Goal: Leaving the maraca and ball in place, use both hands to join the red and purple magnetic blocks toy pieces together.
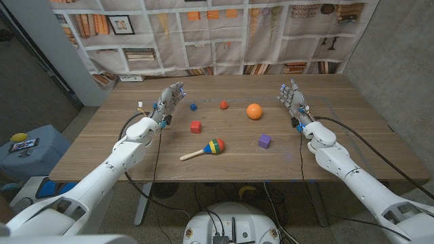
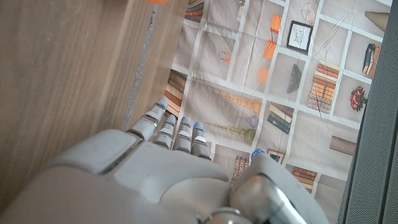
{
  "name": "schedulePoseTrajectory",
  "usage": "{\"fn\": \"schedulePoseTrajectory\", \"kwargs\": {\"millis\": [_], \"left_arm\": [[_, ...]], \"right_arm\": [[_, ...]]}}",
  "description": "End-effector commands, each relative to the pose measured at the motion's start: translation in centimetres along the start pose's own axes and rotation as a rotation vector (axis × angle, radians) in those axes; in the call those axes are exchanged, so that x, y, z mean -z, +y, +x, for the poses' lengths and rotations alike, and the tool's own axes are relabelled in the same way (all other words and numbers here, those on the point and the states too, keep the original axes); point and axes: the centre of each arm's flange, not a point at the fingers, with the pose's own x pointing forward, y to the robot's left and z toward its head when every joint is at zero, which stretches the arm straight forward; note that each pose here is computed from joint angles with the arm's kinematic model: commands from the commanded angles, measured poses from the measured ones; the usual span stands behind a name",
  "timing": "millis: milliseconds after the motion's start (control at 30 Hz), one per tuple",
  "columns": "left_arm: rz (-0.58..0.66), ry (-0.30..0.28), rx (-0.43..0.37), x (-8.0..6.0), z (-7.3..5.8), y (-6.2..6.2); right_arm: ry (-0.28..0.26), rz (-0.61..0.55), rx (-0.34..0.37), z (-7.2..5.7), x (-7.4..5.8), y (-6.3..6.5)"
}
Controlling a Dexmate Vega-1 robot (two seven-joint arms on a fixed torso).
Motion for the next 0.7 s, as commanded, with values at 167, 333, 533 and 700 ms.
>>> {"fn": "schedulePoseTrajectory", "kwargs": {"millis": [167,333,533,700], "left_arm": [[0.133,0.024,0.033,-3.5,-2.0,1.1],[0.194,0.03,0.034,-4.4,-2.8,1.3],[0.288,0.035,0.026,-5.7,-3.4,1.2],[0.351,0.047,0.035,-6.6,-3.6,1.3]], "right_arm": [[-0.011,-0.008,0.009,-0.3,0.0,-0.2],[-0.011,-0.01,0.007,-0.6,0.0,-0.3],[-0.007,-0.01,0.005,-0.7,0.0,-0.5],[-0.007,-0.008,0.006,-0.8,0.1,-0.6]]}}
